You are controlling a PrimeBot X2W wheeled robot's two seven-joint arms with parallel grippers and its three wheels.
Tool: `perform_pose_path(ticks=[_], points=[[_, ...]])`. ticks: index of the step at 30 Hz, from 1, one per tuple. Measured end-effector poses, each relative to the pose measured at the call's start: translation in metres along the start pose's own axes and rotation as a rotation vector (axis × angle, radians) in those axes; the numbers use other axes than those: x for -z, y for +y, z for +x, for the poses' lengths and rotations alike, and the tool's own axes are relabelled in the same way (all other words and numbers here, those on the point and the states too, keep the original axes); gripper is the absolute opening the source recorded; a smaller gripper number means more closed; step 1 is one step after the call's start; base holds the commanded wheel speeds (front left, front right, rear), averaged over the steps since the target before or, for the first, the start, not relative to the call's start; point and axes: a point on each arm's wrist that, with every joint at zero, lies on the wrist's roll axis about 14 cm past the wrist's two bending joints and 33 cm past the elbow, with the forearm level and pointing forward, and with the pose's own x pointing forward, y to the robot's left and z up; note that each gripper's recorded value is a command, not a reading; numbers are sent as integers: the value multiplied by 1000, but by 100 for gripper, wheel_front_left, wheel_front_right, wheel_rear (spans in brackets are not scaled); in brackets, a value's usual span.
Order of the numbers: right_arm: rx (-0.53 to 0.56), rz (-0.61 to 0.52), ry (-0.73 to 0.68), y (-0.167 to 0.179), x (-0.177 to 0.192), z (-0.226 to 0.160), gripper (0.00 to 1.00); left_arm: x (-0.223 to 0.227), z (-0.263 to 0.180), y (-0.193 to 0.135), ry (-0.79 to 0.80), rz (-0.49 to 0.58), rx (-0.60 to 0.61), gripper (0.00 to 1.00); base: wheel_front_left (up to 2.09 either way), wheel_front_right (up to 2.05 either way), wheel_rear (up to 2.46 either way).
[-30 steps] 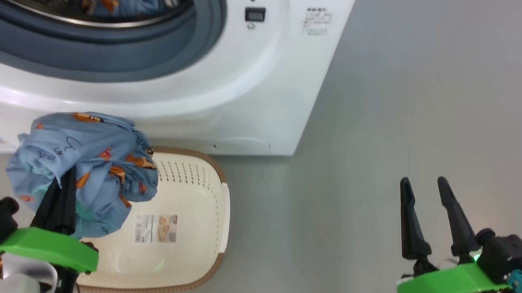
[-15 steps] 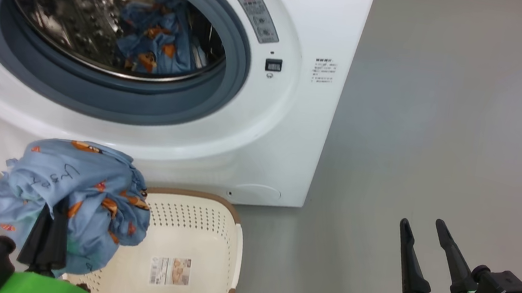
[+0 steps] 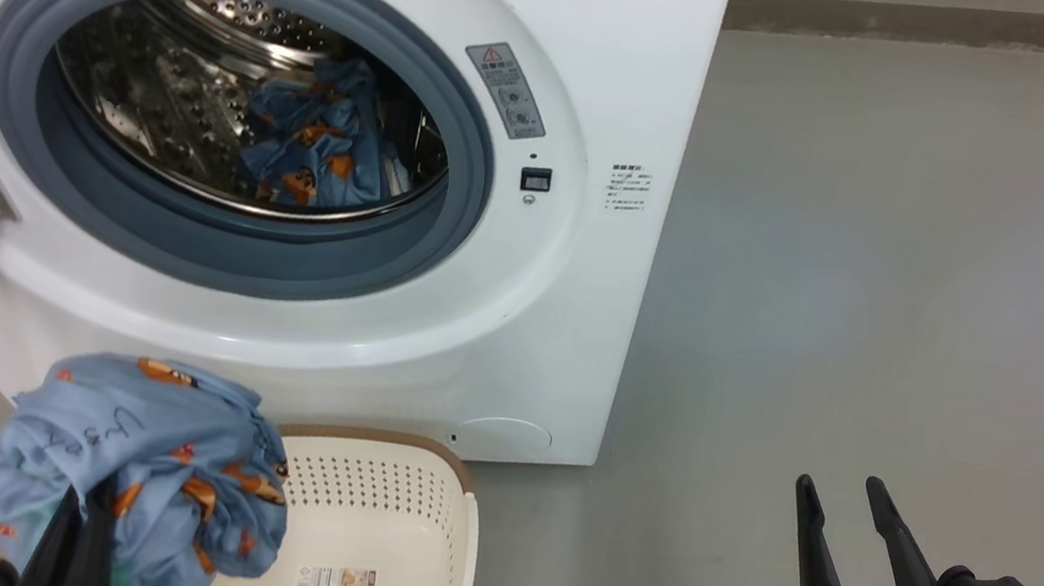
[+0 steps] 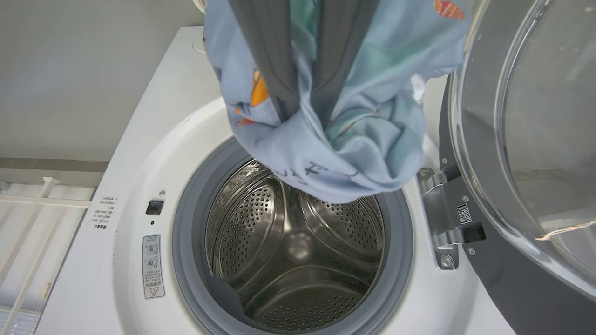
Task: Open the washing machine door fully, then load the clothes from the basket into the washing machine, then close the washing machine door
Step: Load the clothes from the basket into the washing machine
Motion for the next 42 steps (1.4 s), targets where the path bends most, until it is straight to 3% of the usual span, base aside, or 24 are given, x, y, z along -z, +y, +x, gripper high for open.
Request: perform_pose_path(ticks=[26, 42], points=[[17, -3, 1, -5, 0, -6, 100, 16, -18, -10, 53, -17, -16, 0, 0, 0, 0], [53, -1, 81, -20, 31, 12, 100, -7, 82, -32, -58, -35, 54, 0, 0, 0, 0]])
